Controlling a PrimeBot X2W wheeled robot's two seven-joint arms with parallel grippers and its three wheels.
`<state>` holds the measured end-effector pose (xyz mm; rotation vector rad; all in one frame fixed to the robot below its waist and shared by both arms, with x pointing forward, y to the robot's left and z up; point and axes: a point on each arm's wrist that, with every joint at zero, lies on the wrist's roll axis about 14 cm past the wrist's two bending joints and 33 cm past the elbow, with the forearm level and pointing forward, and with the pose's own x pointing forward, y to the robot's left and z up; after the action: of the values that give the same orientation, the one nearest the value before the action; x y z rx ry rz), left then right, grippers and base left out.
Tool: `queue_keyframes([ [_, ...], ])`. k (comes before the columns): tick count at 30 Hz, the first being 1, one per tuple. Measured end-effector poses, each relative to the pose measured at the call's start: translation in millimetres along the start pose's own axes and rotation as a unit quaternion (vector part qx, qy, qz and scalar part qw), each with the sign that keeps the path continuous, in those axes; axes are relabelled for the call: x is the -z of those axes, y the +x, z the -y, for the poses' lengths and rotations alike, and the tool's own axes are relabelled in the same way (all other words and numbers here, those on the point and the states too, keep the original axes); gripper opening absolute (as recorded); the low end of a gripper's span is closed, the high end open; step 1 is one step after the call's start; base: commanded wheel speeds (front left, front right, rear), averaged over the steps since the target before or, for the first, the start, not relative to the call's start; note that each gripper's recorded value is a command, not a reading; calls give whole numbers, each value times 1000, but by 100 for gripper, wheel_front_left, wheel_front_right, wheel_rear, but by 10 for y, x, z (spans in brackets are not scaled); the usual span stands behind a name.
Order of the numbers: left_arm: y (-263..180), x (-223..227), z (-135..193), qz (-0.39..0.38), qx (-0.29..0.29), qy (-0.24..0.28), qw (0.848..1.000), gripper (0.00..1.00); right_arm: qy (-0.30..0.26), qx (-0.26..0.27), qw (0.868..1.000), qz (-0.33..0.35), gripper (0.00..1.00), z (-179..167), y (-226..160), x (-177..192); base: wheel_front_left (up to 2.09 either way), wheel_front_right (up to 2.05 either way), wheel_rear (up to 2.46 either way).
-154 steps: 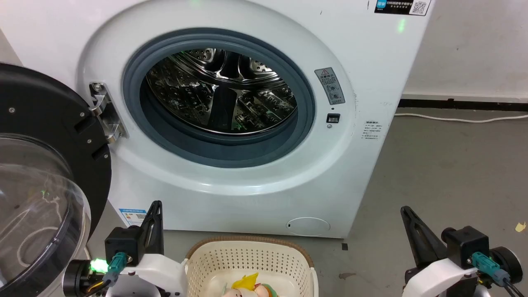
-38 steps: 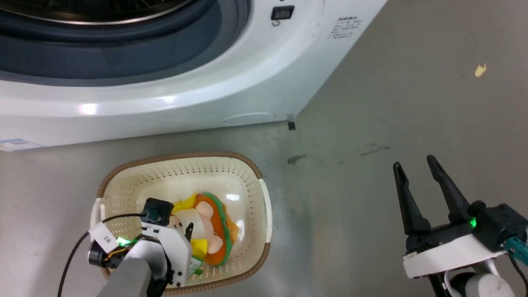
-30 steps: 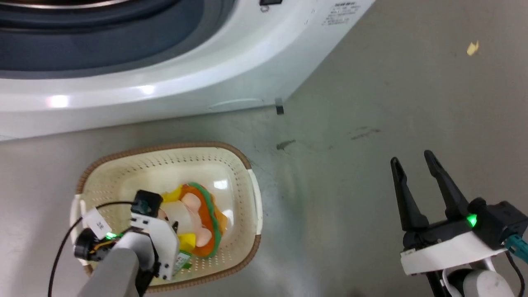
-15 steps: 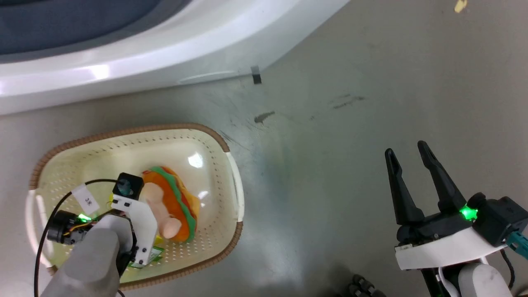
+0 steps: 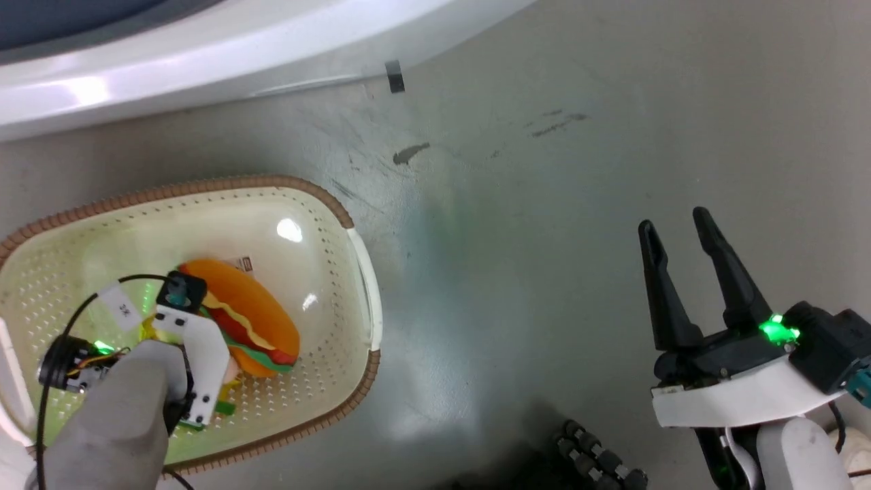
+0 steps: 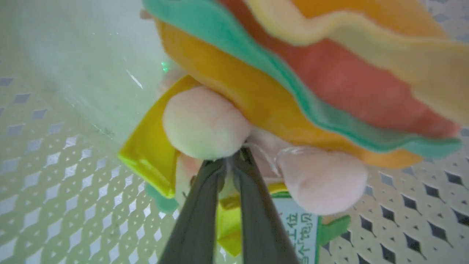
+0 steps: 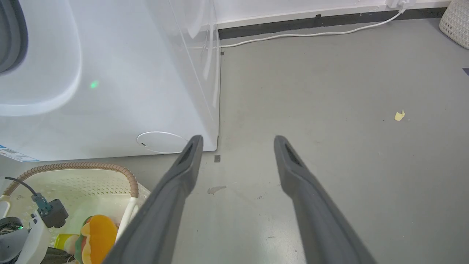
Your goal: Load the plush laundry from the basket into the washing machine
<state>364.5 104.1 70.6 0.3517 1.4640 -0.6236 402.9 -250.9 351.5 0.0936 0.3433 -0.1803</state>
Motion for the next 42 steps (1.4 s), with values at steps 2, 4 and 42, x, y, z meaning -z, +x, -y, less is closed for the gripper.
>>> queue_keyframes([
  [2,38,16,-19,-4,0,0,1000,0,-1,1,1000,-2,100,7,15,23,0,0,0],
  [4,52,19,-41,-4,-2,-4,1000,0,-1,1,1000,2,100,8,35,16,0,0,0],
  [42,-2760,-402,117,483,-128,-120,858,0,3,-95,978,185,100,-506,-894,-1127,0,0,0],
])
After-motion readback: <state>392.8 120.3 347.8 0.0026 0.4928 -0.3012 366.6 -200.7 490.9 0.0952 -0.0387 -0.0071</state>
